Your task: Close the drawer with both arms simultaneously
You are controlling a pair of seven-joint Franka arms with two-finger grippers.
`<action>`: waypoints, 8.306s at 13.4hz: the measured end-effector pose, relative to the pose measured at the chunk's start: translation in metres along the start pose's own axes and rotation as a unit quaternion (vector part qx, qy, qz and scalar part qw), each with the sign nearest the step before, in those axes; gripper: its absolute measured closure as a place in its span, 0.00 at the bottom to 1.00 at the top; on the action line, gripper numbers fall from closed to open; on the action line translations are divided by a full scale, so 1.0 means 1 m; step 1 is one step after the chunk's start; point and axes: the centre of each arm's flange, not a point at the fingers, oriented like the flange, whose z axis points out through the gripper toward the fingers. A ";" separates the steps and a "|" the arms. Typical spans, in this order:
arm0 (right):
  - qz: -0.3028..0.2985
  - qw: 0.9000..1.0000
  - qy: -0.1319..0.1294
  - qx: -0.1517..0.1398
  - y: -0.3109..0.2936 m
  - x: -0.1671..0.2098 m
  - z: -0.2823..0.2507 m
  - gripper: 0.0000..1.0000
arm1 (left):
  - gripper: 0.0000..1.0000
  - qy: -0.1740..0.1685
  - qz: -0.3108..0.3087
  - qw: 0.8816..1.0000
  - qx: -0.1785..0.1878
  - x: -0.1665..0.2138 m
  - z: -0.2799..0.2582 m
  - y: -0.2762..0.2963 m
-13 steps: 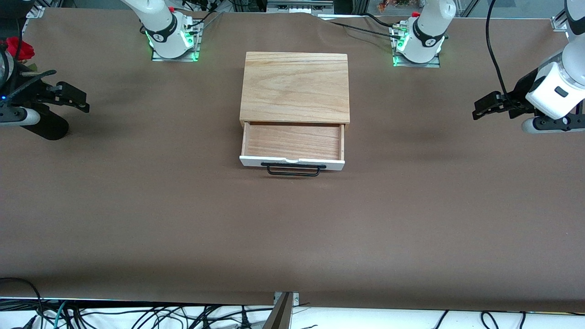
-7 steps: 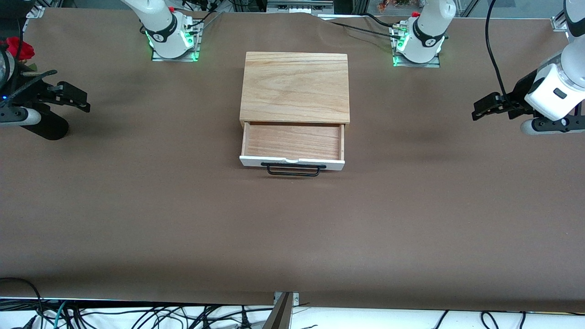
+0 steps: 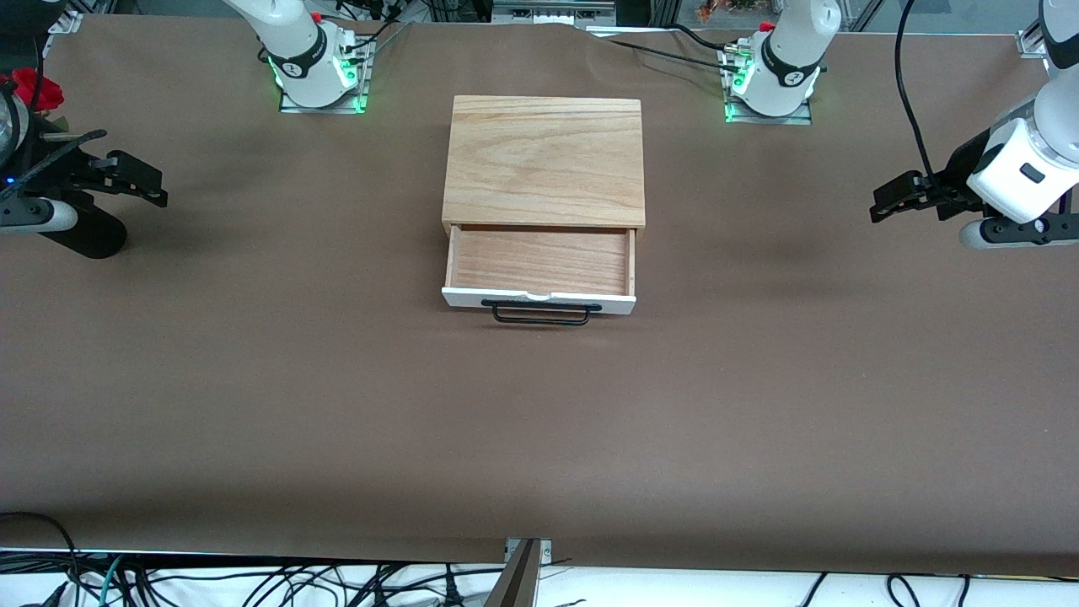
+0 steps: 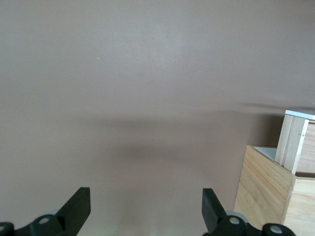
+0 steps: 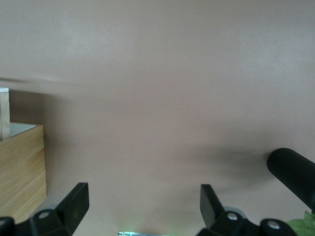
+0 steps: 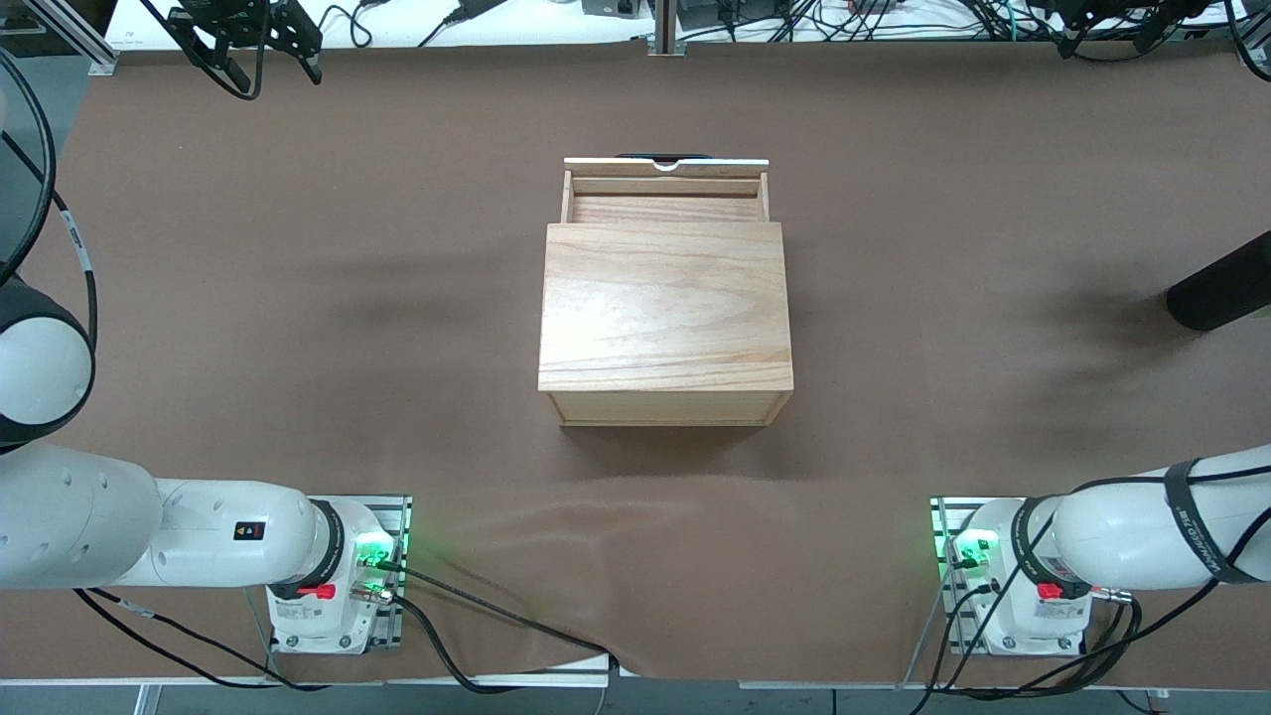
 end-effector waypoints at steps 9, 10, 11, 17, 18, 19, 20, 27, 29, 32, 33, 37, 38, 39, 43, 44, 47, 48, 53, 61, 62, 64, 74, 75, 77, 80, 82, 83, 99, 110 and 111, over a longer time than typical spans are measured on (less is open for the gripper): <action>0.000 1.000 -0.001 0.000 0.000 0.000 0.001 0.00 | 0.00 0.000 0.000 1.000 0.000 0.000 0.000 0.000; 0.000 1.000 -0.001 0.000 0.000 0.000 0.001 0.00 | 0.00 0.000 0.000 1.000 0.000 0.000 0.000 0.000; 0.000 1.000 -0.001 0.000 0.000 0.000 0.001 0.00 | 0.00 0.000 0.000 1.000 0.000 0.000 0.000 0.000; -0.001 1.000 -0.001 0.001 -0.001 0.001 0.001 0.00 | 0.00 0.000 0.000 1.000 0.000 0.000 0.000 0.000; -0.002 1.000 -0.001 0.001 -0.002 0.001 0.001 0.00 | 0.00 0.000 0.000 1.000 0.000 0.000 0.000 0.000; -0.004 1.000 0.000 0.002 -0.005 0.001 0.001 0.00 | 0.00 0.000 0.000 1.000 0.000 0.000 0.000 0.000; -0.006 1.000 0.001 0.004 -0.008 0.001 0.001 0.00 | 0.00 0.000 0.000 1.000 0.000 0.000 0.000 0.000; -0.008 1.000 0.007 0.012 -0.012 0.003 0.001 0.00 | 0.00 -0.002 0.002 1.000 0.000 0.001 0.002 0.002; -0.008 1.000 0.006 0.013 -0.012 0.003 0.002 0.00 | 0.00 -0.009 0.010 1.000 0.002 0.003 0.009 0.011; -0.010 1.000 0.003 0.015 -0.015 0.004 0.006 0.00 | 0.00 -0.029 0.028 0.999 0.006 0.011 0.032 0.033; -0.011 1.000 0.003 0.015 -0.016 0.005 0.007 0.00 | 0.00 -0.031 0.036 0.999 0.007 0.015 0.037 0.042; -0.012 0.998 -0.010 0.059 -0.027 0.017 0.028 0.00 | 0.00 -0.043 0.054 0.998 0.000 0.036 0.058 0.070; -0.012 0.997 -0.018 0.073 -0.032 0.024 0.038 0.00 | 0.00 -0.054 0.053 0.997 -0.008 0.043 0.069 0.073; -0.014 0.996 -0.024 0.084 -0.039 0.030 0.049 0.00 | 0.00 -0.062 0.052 0.997 -0.014 0.051 0.080 0.075; -0.029 0.989 -0.038 0.137 -0.083 0.054 0.088 0.00 | 0.00 -0.083 0.051 0.994 -0.044 0.081 0.114 0.090; -0.031 0.987 -0.039 0.151 -0.094 0.060 0.097 0.00 | 0.00 -0.089 0.051 0.993 -0.062 0.088 0.123 0.099; -0.028 0.981 -0.036 0.190 -0.120 0.076 0.122 0.00 | 0.00 -0.099 0.061 0.986 -0.115 0.101 0.169 0.148; -0.026 0.979 -0.035 0.201 -0.129 0.081 0.132 0.00 | 0.00 -0.091 0.071 0.986 -0.120 0.101 0.184 0.172; -0.010 0.971 -0.014 0.240 -0.189 0.112 0.201 0.00 | 0.00 -0.050 0.103 0.986 -0.124 0.096 0.217 0.245; 0.031 0.955 0.009 0.296 -0.287 0.121 0.292 0.00 | 0.00 -0.012 0.089 0.982 -0.166 0.100 0.245 0.282; 0.029 0.955 0.012 0.294 -0.296 0.118 0.297 0.00 | 0.00 -0.014 0.089 0.982 -0.165 0.099 0.252 0.285; 0.029 0.956 0.010 0.292 -0.300 0.117 0.301 0.00 | 0.00 -0.020 0.085 0.982 -0.168 0.099 0.259 0.287; 0.033 0.958 -0.010 0.284 -0.301 0.106 0.322 0.00 | 0.00 -0.056 0.092 0.980 -0.169 0.082 0.290 0.312; 0.033 0.958 -0.010 0.284 -0.301 0.106 0.322 0.00 | 0.00 -0.058 0.089 0.980 -0.169 0.082 0.290 0.312; 0.036 0.958 -0.014 0.285 -0.301 0.104 0.324 0.00 | 0.00 -0.066 0.087 0.980 -0.168 0.081 0.289 0.311; 0.047 0.957 -0.021 0.286 -0.303 0.099 0.323 0.00 | 0.00 -0.077 0.087 0.979 -0.166 0.079 0.289 0.311; 0.048 0.957 -0.028 0.286 -0.306 0.093 0.324 0.00 | 0.00 -0.097 0.089 0.978 -0.161 0.075 0.290 0.311; 0.047 0.956 -0.032 0.286 -0.307 0.089 0.325 0.00 | 0.00 -0.108 0.091 0.977 -0.158 0.072 0.291 0.311; 0.043 0.955 -0.104 0.275 -0.330 0.007 0.345 0.00 | 0.00 -0.285 0.138 0.942 -0.110 0.009 0.321 0.328; 0.007 0.989 -0.001 0.149 -0.187 0.059 0.218 0.00 | 0.00 -0.259 0.155 0.944 -0.136 0.022 0.271 0.337; -0.007 0.992 0.000 0.128 -0.176 0.051 0.196 0.00 | 0.00 -0.247 0.154 0.946 -0.143 0.029 0.259 0.335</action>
